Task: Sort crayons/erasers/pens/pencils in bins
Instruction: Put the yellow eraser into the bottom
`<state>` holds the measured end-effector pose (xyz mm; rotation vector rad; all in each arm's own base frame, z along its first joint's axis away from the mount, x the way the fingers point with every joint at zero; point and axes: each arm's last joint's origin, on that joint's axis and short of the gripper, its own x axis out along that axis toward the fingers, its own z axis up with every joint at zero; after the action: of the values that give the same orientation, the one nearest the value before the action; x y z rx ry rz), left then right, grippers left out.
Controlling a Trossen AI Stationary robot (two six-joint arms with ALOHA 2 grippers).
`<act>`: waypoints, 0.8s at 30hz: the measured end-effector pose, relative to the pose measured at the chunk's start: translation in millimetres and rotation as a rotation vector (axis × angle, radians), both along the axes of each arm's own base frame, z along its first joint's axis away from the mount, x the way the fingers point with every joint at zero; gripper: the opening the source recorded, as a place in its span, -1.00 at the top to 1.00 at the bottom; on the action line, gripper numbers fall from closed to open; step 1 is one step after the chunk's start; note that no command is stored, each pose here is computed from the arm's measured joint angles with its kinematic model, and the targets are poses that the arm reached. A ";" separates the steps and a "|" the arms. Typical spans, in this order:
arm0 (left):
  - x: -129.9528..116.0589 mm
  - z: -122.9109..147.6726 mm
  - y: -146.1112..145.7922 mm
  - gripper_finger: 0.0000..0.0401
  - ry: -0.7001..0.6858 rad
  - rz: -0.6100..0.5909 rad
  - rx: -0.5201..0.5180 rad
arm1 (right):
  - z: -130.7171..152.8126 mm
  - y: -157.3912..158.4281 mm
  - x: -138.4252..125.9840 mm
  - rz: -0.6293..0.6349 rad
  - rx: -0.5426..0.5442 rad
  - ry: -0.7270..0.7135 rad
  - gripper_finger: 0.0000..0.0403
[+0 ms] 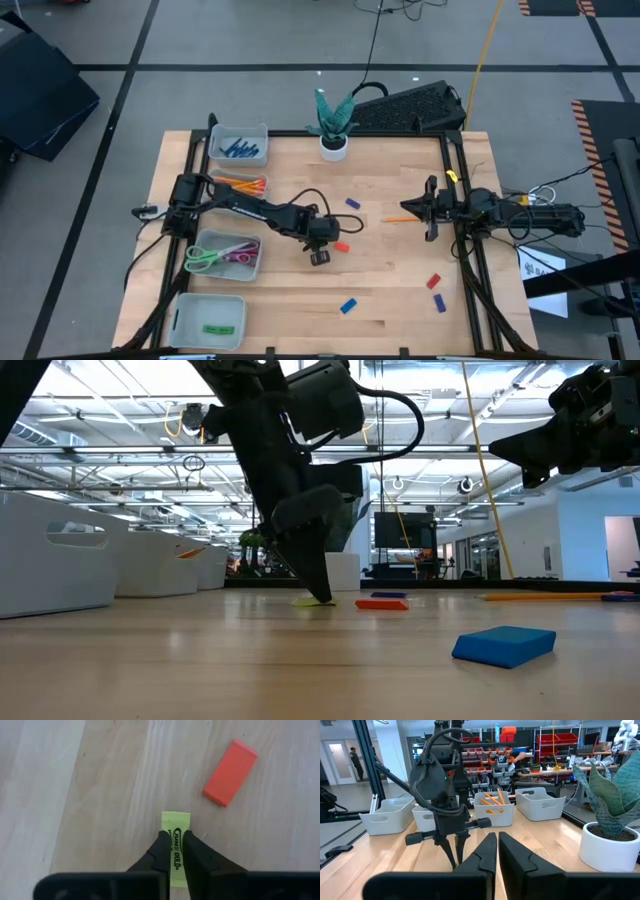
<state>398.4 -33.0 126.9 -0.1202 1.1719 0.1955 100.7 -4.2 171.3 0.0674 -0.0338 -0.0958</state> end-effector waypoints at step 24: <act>-103.4 151.3 -55.0 0.76 -0.038 -0.005 -0.154 | -0.7 0.0 0.4 0.000 0.000 0.008 0.93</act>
<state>295.1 -88.0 278.2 -0.2553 1.1486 0.0978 101.1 -4.2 170.6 0.0669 -0.0260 -0.0961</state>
